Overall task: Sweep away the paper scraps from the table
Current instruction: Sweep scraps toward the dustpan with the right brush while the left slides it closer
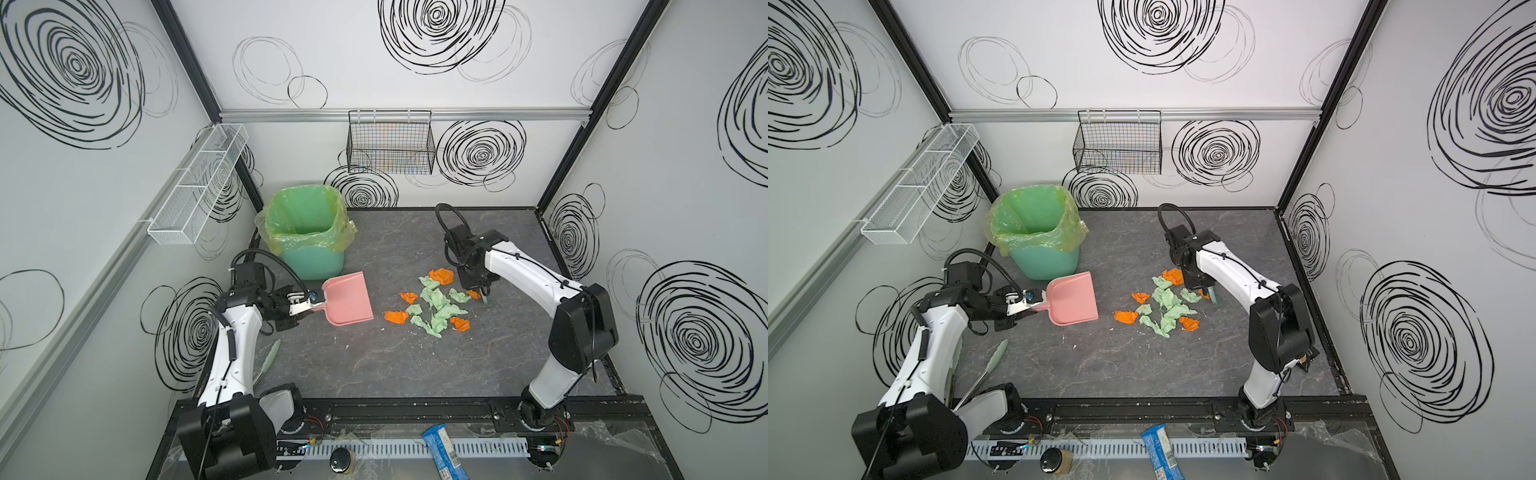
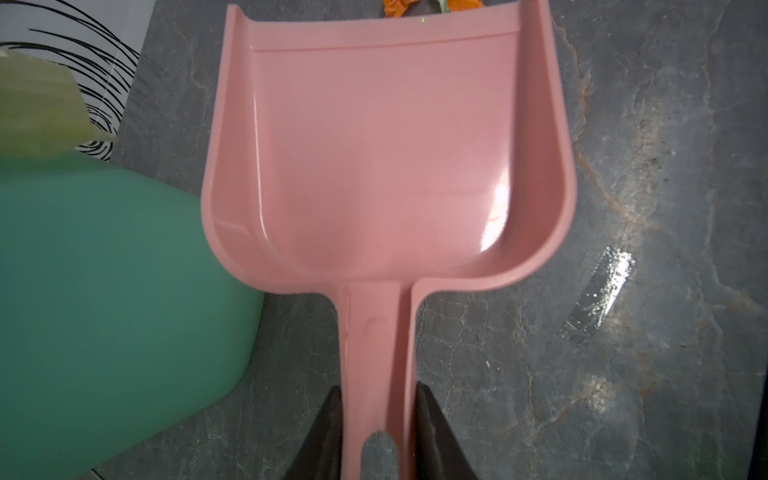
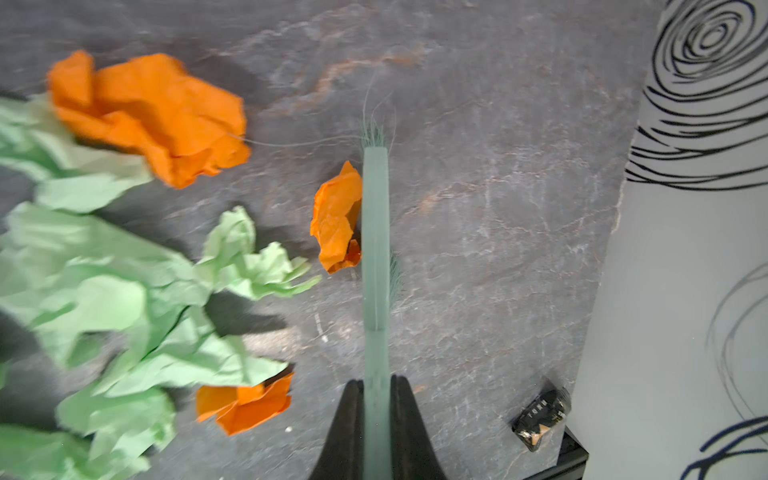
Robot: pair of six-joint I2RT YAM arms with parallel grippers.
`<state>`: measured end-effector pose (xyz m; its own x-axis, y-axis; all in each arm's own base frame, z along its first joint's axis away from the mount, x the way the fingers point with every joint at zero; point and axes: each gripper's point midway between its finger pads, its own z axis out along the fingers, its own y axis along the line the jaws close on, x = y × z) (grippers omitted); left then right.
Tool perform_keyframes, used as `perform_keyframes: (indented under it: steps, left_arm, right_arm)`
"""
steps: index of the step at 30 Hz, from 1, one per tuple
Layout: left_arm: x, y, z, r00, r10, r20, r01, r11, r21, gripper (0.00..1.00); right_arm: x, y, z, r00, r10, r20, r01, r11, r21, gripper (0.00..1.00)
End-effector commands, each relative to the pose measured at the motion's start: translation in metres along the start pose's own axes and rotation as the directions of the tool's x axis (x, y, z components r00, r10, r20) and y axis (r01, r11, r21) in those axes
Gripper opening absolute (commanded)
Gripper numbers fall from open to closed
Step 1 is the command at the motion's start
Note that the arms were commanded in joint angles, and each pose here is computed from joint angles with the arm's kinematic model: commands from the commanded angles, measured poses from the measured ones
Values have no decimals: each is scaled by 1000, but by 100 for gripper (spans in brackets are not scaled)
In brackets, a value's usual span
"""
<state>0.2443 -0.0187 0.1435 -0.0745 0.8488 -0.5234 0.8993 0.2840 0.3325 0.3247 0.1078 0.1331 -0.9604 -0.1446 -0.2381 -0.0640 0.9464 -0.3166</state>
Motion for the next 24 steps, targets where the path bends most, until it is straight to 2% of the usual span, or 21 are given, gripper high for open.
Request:
perform_keyframes:
  steps: [1, 5, 8, 13, 20, 24]
  left_arm:
    - [9, -7, 4, 999, 8, -47, -8, 1000, -2, 0]
    - [19, -13, 13, 990, 44, -137, -45, 999, -1, 0]
    - [24, -23, 23, 978, 68, -197, -60, 997, 49, 0]
    - [23, -35, 39, 969, 92, -230, -64, 990, 127, 0]
    - [17, -33, 62, 960, 104, -261, -61, 984, 168, 0]
    - [14, -31, 69, 951, 113, -287, -49, 974, 223, 0]
  right_arm:
    - [11, 25, -11, 999, -21, -41, 19, 999, -33, 0]
    - [5, 25, -30, 1000, -18, -7, 18, 1000, 1, 0]
    - [-6, 19, -48, 999, 4, 43, -4, 1000, -5, 0]
    - [-13, 8, -62, 995, 19, 101, -19, 1000, 2, 0]
    - [-4, -28, -36, 998, 45, 54, -52, 990, 131, 0]
    - [-2, -30, -23, 999, 35, 17, -37, 989, 146, 0]
